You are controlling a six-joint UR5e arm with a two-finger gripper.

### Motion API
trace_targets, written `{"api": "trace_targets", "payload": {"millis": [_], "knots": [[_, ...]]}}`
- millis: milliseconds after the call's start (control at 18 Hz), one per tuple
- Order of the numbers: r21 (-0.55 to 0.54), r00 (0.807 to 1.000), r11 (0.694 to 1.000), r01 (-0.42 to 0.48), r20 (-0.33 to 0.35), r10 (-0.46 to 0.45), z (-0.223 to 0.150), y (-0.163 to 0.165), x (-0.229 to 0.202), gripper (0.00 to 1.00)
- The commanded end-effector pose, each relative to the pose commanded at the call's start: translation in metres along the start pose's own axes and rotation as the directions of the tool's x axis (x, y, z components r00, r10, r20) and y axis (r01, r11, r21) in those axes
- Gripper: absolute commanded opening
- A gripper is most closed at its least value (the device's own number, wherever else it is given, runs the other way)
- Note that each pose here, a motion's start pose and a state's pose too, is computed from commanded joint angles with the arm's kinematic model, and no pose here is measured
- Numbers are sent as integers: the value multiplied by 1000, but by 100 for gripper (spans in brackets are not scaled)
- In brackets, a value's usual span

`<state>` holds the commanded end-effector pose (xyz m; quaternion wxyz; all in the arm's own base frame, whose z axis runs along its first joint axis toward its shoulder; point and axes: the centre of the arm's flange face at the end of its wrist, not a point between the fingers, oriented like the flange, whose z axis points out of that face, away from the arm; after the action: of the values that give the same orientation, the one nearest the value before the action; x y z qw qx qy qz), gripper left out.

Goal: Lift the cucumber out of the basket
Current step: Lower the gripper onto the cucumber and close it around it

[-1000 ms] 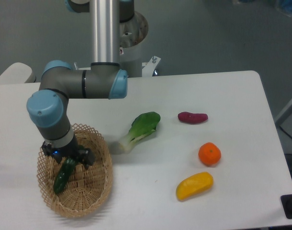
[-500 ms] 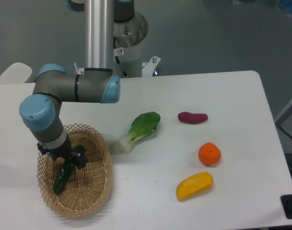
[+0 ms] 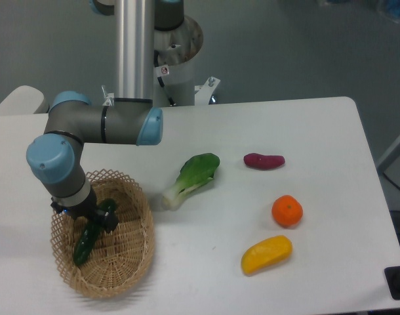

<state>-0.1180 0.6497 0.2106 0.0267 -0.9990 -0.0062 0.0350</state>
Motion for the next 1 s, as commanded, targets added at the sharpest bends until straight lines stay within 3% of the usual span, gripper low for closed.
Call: {"api": "trace_targets", "payload": {"millis": [611,1000], "knots": [[5,1000,1000,0,0,0,-2,-2,-1,40],[23,1000,1000,2,4,-3,-11,-6,-5,34]]}}
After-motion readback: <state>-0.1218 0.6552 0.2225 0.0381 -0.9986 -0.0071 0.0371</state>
